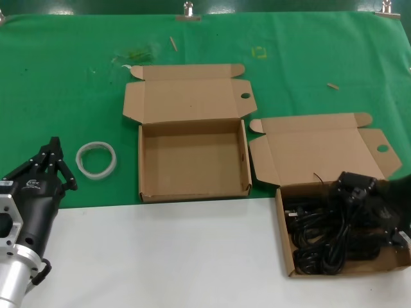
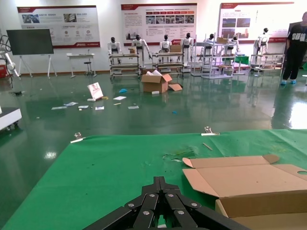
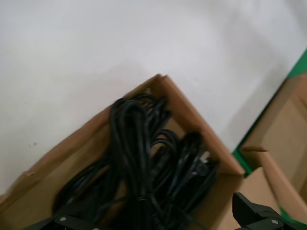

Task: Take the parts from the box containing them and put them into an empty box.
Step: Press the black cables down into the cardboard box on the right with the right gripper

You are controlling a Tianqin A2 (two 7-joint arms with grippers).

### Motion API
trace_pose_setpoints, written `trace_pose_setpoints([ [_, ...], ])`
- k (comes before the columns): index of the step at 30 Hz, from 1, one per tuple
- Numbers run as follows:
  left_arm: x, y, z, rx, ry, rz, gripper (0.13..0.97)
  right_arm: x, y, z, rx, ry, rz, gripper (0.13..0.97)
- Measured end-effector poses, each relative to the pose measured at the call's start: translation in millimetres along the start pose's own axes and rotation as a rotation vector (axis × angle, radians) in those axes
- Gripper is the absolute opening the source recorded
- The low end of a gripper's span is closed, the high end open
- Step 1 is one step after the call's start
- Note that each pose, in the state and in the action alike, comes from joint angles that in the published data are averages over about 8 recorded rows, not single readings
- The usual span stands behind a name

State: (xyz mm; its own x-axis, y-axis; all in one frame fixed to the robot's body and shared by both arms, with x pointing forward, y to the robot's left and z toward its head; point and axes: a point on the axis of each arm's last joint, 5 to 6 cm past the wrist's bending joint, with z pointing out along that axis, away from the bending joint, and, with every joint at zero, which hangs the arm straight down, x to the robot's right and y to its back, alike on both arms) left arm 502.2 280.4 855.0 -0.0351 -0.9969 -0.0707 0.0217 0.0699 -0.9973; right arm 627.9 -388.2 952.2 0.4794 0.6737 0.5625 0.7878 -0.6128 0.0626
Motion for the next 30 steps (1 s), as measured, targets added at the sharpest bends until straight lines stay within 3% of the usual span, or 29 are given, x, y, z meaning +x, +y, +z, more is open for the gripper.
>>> trace_pose_setpoints([
  [13, 0.0, 0.0, 0.0, 0.0, 0.0, 0.0, 0.14, -11, -2, 11, -0.005, -0.013, -0.044, 0.963],
  [22, 0.0, 0.0, 0.0, 0.0, 0.0, 0.0, 0.14, -13, -5, 12, 0.002, -0.012, -0.048, 0.91],
  [30, 0.0, 0.0, 0.0, 0.0, 0.0, 0.0, 0.14, -11, -5, 10, -0.001, -0.005, -0.035, 0.791],
])
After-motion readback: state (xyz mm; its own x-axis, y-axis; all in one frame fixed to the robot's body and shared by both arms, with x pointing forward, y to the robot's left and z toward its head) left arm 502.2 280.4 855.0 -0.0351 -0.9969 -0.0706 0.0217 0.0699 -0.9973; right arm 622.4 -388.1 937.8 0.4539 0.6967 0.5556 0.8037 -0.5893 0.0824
